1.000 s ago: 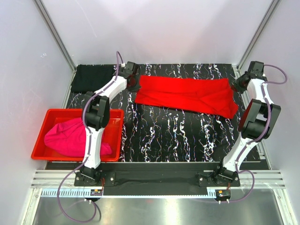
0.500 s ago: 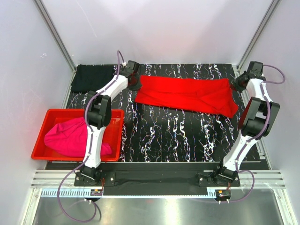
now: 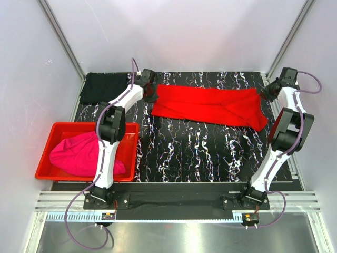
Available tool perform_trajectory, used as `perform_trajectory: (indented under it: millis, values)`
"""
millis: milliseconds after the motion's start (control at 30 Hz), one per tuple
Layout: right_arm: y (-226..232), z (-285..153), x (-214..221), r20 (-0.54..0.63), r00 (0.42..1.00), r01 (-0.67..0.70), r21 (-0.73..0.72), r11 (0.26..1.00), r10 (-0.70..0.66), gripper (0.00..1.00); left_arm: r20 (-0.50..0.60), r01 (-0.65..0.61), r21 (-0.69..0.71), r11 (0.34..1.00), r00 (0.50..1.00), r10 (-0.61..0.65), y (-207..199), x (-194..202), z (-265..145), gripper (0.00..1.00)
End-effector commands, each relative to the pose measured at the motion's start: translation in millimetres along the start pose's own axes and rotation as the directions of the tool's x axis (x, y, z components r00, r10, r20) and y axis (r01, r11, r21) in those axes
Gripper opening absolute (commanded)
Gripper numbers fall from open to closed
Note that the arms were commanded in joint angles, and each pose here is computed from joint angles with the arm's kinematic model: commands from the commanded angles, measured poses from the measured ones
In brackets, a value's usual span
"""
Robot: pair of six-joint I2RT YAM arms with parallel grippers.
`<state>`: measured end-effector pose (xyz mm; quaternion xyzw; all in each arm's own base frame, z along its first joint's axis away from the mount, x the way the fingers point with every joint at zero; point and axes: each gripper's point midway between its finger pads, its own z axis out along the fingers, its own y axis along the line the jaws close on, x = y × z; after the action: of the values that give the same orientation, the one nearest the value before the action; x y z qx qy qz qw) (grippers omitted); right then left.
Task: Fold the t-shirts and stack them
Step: Fold the tshirt
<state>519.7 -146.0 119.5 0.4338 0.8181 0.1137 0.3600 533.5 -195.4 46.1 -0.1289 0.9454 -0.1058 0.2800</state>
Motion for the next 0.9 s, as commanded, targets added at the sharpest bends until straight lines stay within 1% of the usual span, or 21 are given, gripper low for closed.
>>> perform_trajectory:
  millis: [0,33,267,367,400,433,500,533,600,633,700,733,767,833,867]
  values:
    - [14.3,-1.3,-25.3,0.061,0.998,-0.009,-0.053,0.999,0.012,0.0,0.074,0.016,0.052,0.999,0.997,-0.02,-14.5,-29.6,-10.0,0.04]
    - [15.5,-0.5,-25.7,0.059,0.998,-0.01,-0.058,0.998,0.013,0.0,0.073,0.019,0.053,0.998,0.997,-0.023,-15.4,-30.3,-9.8,0.06]
    - [10.1,20.3,-15.1,0.012,1.0,-0.027,-0.061,0.998,0.028,0.0,0.057,0.021,0.058,0.998,0.998,-0.024,-16.6,-27.4,-4.0,0.11]
    - [6.4,27.9,-11.7,0.003,1.0,-0.028,-0.06,0.998,0.028,0.02,0.065,0.015,0.057,0.998,0.998,-0.019,-16.3,-30.1,-4.6,0.2]
    - [6.1,30.3,-10.3,-0.003,1.0,-0.027,-0.063,0.998,0.027,0.03,0.069,0.014,0.053,0.998,0.997,-0.017,-15.8,-31.6,-5.8,0.28]
    - [6.8,31.9,-10.2,-0.004,1.0,-0.027,-0.068,0.997,0.026,0.04,0.077,0.01,0.055,0.998,0.997,-0.015,-16.5,-35.4,-8.8,0.3]
    - [5.1,37.6,-10.4,-0.005,1.0,-0.026,-0.068,0.997,0.026,0.11,0.102,-0.008,0.041,0.999,0.995,0.003,-14.9,-44.2,-15.4,0.34]
    - [5.8,39.2,-11.2,-0.004,1.0,-0.026,-0.071,0.997,0.026,0.12,0.115,-0.013,0.037,0.999,0.993,0.009,-15.2,-50.1,-24.4,0.39]
    - [3.6,45.0,-15.4,0.0,1.0,-0.027,-0.07,0.997,0.027,0.16,0.163,-0.04,0.033,0.999,0.986,0.034,-18.1,-66.2,-40.0,0.41]
    - [0.9,47.3,-17.7,0.003,1.0,-0.028,-0.065,0.998,0.029,0.17,0.187,-0.048,0.042,0.998,0.982,0.039,-21.0,-73.3,-49.3,0.45]
    - [-3.0,54.2,-23.0,0.006,0.999,-0.037,-0.065,0.997,0.037,0.18,0.23,-0.072,0.065,0.995,0.972,0.055,-28.1,-85.7,-74.7,0.46]
    - [-1.1,55.8,-25.2,0.006,0.999,-0.037,-0.08,0.996,0.038,0.22,0.238,-0.08,0.076,0.994,0.97,0.06,-31.1,-86.4,-80.4,0.47]
    - [-3.7,61.6,-24.3,-0.002,0.999,-0.036,-0.081,0.996,0.036,0.25,0.261,-0.086,0.098,0.991,0.964,0.058,-34.8,-92.0,-95.0,0.48]
    - [3.3,62.5,-29.5,-0.003,1.0,-0.016,-0.104,0.994,0.016,0.3,0.267,-0.11,0.184,0.977,0.962,0.058,-49.9,-89.7,-102.0,0.5]
    - [3.2,65.1,-29.1,-0.01,1.0,-0.01,-0.104,0.995,0.009,0.32,0.236,-0.117,0.22,0.968,0.97,0.064,-51.5,-78.9,-98.7,0.48]
